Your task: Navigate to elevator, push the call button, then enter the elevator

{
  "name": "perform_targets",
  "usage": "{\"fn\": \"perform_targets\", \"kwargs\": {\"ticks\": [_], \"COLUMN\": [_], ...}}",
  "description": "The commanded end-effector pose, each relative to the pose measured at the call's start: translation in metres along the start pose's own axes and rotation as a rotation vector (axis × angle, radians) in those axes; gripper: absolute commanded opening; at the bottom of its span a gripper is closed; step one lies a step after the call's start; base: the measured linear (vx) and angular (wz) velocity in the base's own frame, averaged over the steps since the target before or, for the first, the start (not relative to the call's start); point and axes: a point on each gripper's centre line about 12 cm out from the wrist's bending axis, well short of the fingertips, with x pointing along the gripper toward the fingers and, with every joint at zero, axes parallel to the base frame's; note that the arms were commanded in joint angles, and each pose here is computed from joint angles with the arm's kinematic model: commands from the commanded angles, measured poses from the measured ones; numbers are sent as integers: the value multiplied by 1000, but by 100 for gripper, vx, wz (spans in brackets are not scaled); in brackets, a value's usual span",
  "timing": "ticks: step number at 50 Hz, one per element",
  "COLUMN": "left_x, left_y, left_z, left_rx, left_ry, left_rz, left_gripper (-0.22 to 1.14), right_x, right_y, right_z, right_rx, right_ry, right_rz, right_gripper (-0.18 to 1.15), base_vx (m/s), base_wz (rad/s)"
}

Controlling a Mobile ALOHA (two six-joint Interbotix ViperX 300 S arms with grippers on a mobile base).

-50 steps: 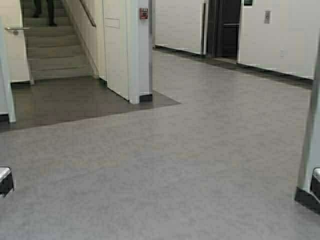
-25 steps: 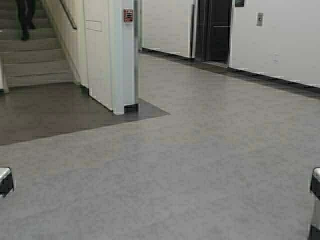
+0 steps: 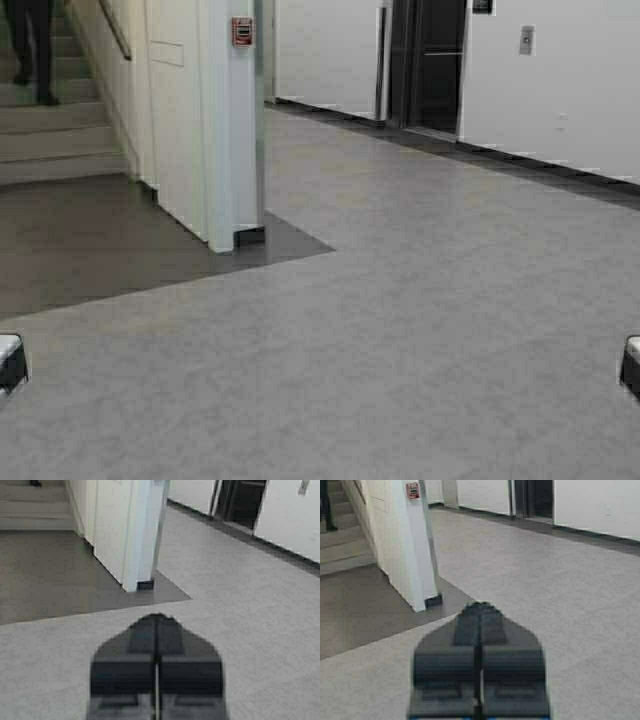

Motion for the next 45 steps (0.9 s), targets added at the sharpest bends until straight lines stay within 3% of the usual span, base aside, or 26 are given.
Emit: {"fn": "perform_targets", "kwargs": {"ticks": [1, 16, 45], "left_x": [3, -2, -1], "left_y": [-1, -1, -3], "left_z": [11, 11, 18], "left_rx": [-3, -3, -6], "left_ry": [-34, -47, -70], "left_rz": [-4, -6, -10], "left_gripper": [2, 2, 2], "right_x": [4, 10, 2], "right_y": [1, 0, 1], "right_z": [4, -3, 4], "right_rx": [-3, 2, 0], "right_ry": [-6, 29, -12], "right_rz": [3, -1, 3], "right_gripper": [5, 5, 5], "base_vx": [78, 78, 72], "base_wz": [-8, -20, -4]}}
